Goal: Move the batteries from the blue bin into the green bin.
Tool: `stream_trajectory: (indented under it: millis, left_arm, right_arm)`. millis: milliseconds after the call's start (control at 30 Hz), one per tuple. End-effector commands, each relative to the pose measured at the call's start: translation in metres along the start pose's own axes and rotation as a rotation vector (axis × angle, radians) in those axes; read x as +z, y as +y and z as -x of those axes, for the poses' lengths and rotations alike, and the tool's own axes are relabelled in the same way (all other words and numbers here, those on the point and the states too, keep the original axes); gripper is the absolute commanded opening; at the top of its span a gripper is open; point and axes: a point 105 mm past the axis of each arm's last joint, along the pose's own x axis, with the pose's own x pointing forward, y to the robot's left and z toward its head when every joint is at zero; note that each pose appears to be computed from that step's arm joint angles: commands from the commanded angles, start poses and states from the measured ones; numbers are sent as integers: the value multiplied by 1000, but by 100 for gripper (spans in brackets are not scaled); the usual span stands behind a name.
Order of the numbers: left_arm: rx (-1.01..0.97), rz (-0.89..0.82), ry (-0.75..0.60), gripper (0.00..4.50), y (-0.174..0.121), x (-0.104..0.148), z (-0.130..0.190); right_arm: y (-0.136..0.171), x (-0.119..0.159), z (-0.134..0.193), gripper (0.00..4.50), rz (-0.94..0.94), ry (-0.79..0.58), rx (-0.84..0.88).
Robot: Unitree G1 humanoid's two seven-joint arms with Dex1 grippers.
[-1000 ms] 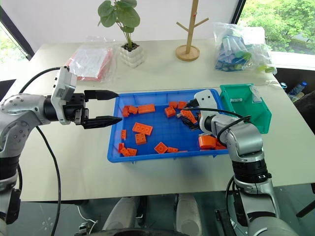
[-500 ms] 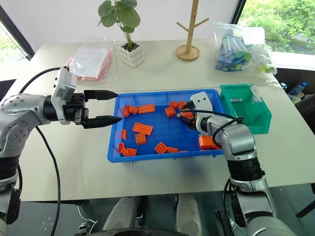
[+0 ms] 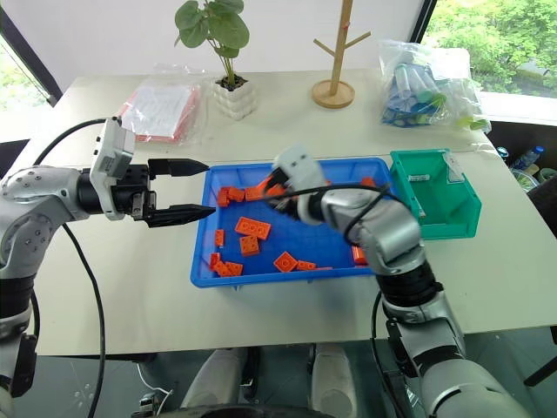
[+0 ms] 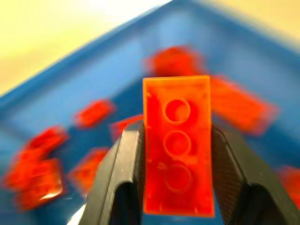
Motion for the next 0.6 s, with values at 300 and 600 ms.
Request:
stream_trajectory:
  millis: [300, 600]
  left_arm:
    - [-12, -50, -17, 450, -6, 11, 1]
    - [-12, -51, -26, 450, -6, 10, -2]
  right_arm:
    - [-32, 21, 29, 446, 190, -7, 4]
    - [-103, -4, 91, 446, 300, 108, -62]
